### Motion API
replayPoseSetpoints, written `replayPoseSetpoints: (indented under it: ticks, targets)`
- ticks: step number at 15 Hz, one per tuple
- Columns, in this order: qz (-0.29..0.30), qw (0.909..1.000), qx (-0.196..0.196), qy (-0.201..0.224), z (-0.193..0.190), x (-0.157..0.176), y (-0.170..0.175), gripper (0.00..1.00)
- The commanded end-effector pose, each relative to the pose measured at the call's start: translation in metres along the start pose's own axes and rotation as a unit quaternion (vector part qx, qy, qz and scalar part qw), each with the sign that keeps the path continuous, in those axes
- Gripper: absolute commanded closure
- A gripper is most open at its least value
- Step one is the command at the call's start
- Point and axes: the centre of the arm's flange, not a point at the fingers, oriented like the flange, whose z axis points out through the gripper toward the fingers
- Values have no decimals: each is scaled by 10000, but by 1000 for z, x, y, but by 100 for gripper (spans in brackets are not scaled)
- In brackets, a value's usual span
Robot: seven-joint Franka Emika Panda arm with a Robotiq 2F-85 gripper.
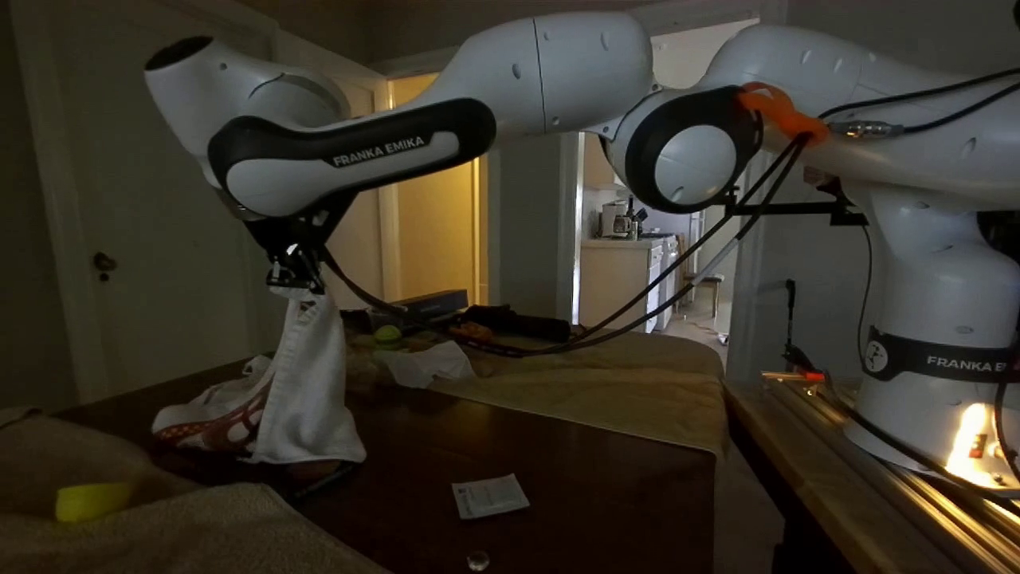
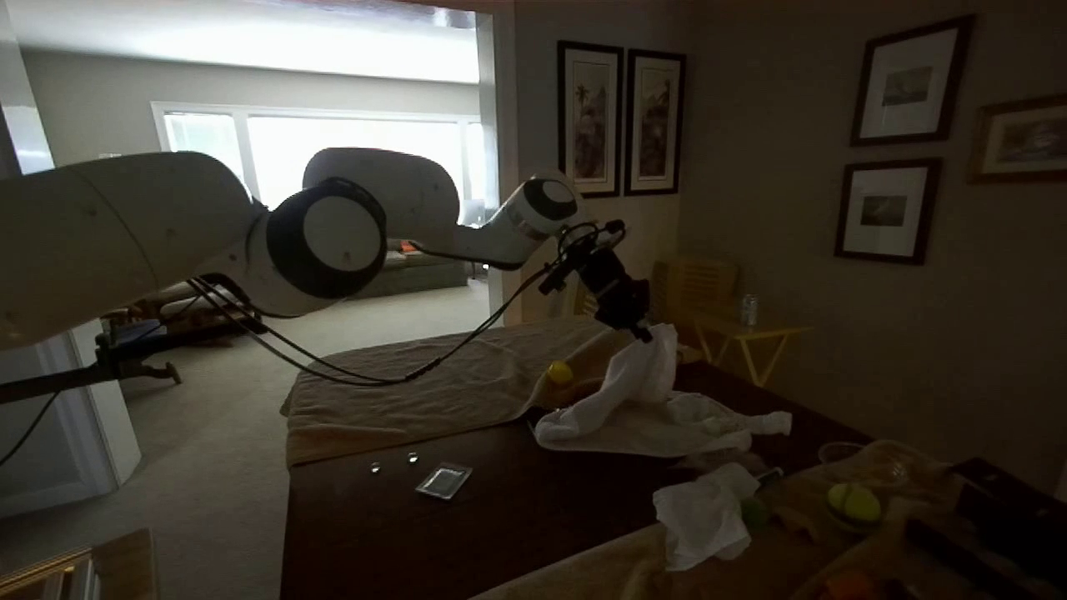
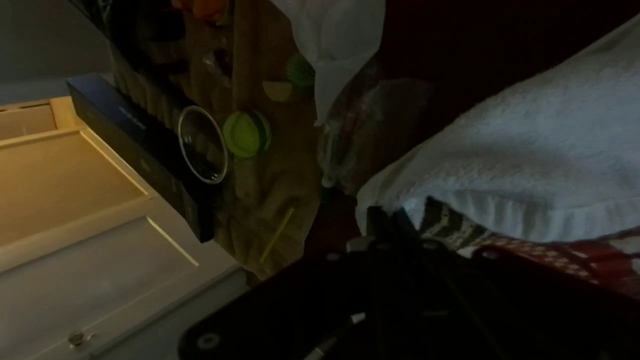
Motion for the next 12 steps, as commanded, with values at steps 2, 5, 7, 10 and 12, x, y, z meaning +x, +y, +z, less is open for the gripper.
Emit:
replayPoseSetpoints:
  ticks: [2, 5, 7, 10, 12]
  targets:
    - [101, 9998, 64, -161, 18, 6, 15, 99]
    - [-20, 9990, 302, 335, 17, 7, 13, 99]
    - [-93, 9963, 442, 726, 11, 11, 6, 99]
    - [-120, 9903, 687, 1199, 1, 11, -4, 99]
    - [-38, 9923, 584, 1089, 0, 23, -5, 99]
